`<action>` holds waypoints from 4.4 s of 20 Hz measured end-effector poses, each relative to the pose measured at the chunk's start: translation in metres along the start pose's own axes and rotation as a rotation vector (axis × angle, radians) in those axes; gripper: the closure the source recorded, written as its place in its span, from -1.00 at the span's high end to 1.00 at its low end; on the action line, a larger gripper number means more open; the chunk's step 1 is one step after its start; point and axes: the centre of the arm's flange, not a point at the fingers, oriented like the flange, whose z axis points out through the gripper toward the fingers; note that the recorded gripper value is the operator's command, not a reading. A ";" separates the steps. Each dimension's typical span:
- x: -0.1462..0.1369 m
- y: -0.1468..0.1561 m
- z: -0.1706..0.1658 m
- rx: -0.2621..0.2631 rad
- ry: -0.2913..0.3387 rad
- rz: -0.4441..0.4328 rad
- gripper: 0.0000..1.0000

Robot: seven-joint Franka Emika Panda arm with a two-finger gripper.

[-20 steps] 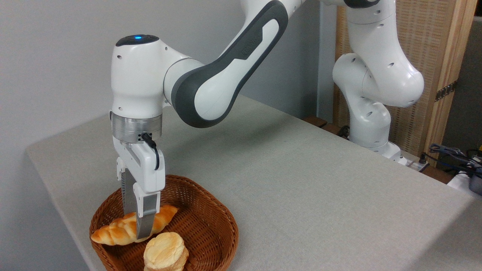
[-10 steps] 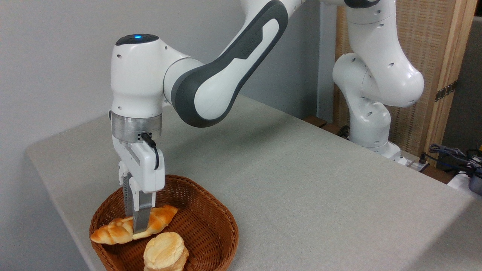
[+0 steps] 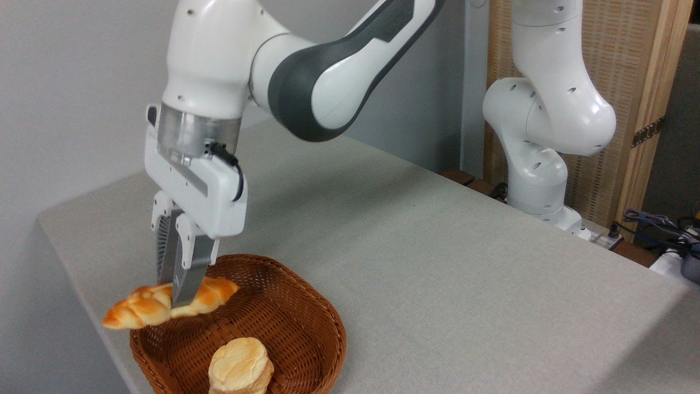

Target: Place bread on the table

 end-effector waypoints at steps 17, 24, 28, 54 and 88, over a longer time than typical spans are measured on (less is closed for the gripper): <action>-0.096 0.081 -0.078 -0.267 -0.313 -0.020 0.37; -0.113 0.138 -0.042 -0.347 -0.393 0.050 1.00; -0.110 0.144 -0.040 -0.353 -0.395 0.065 1.00; -0.078 0.094 -0.099 -0.253 -0.260 0.023 1.00; -0.036 0.000 -0.112 -0.269 -0.358 -0.056 1.00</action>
